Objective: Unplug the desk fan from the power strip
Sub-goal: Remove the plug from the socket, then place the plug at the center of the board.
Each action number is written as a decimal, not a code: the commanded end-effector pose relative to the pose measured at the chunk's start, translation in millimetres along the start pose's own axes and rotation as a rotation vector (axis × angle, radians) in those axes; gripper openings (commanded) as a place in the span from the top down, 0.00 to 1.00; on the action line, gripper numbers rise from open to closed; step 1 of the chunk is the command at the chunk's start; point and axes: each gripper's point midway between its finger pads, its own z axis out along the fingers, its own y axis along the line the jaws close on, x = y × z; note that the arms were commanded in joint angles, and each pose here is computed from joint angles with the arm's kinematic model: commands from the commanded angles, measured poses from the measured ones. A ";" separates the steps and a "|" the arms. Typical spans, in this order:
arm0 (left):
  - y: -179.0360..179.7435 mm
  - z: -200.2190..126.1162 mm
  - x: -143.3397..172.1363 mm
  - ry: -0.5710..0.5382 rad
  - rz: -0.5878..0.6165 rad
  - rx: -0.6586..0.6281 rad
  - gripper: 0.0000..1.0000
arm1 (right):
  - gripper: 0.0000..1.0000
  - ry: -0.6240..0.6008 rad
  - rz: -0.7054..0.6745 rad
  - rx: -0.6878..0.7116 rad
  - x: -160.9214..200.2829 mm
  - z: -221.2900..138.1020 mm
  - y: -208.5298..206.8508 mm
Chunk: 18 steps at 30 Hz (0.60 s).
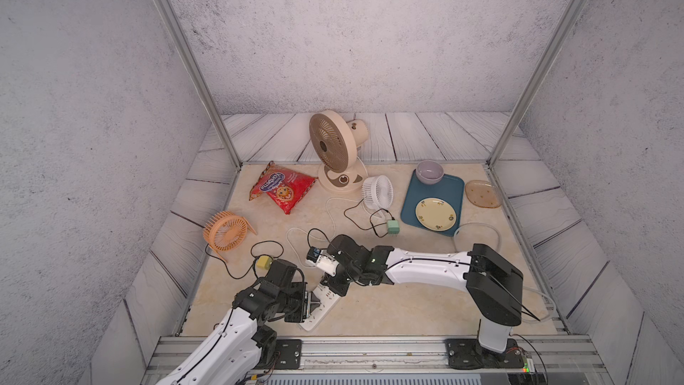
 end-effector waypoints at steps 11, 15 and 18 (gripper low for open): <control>75.5 -4.6 -65.9 -0.293 -0.121 -0.239 0.84 | 1.00 -0.177 0.069 0.097 -80.0 -53.8 -46.2; 44.8 -16.6 -60.3 -0.319 -0.037 -0.140 0.77 | 1.00 -0.170 0.150 0.114 -92.0 -63.3 -79.2; 12.9 -31.7 -50.4 -0.341 0.065 -0.061 0.72 | 1.00 -0.188 0.188 0.160 -99.2 -64.6 -109.2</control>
